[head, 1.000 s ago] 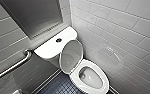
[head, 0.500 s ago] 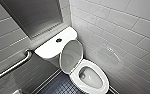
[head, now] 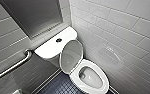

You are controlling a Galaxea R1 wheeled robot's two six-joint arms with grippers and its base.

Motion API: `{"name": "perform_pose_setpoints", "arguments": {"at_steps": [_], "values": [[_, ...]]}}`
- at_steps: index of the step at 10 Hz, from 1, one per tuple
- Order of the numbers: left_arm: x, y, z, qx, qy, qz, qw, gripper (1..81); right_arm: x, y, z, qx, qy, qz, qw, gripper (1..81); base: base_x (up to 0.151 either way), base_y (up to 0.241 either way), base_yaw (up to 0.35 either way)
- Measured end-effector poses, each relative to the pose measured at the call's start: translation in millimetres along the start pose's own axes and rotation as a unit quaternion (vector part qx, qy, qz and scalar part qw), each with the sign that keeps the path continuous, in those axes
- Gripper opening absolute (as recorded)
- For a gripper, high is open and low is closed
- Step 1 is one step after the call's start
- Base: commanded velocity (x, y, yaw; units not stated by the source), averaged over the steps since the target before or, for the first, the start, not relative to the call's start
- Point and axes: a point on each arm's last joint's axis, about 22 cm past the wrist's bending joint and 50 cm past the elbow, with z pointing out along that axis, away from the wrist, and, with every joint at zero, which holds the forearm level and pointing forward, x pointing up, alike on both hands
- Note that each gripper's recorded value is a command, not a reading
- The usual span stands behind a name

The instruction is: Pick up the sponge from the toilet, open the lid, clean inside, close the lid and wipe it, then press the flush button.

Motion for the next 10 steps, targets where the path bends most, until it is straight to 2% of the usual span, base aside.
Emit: {"name": "perform_pose_setpoints", "arguments": {"at_steps": [4,7,8,10], "values": [[117.5,10.6,-26.5,0.0,0.048,0.017,0.9987,81.1,-2.5,-16.3,5.9,0.011,0.001,0.005,0.9999,1.0,0.0,0.0,0.0],[222.4,50.5,-66.9,-0.005,0.107,0.039,0.9935,81.1,28.4,-29.0,6.6,0.027,0.037,-0.01,0.9989,1.0,0.0,0.0,0.0],[245.8,58.3,-77.7,-0.004,0.12,0.04,0.992,81.1,30.2,-30.4,6.6,0.029,0.041,-0.012,0.9987,1.0,0.0,0.0,0.0],[274.6,58.7,-91.7,0.006,0.129,0.022,0.9913,81.1,24.7,-31.2,5.8,0.03,0.039,-0.012,0.9987,1.0,0.0,0.0,0.0]]}}
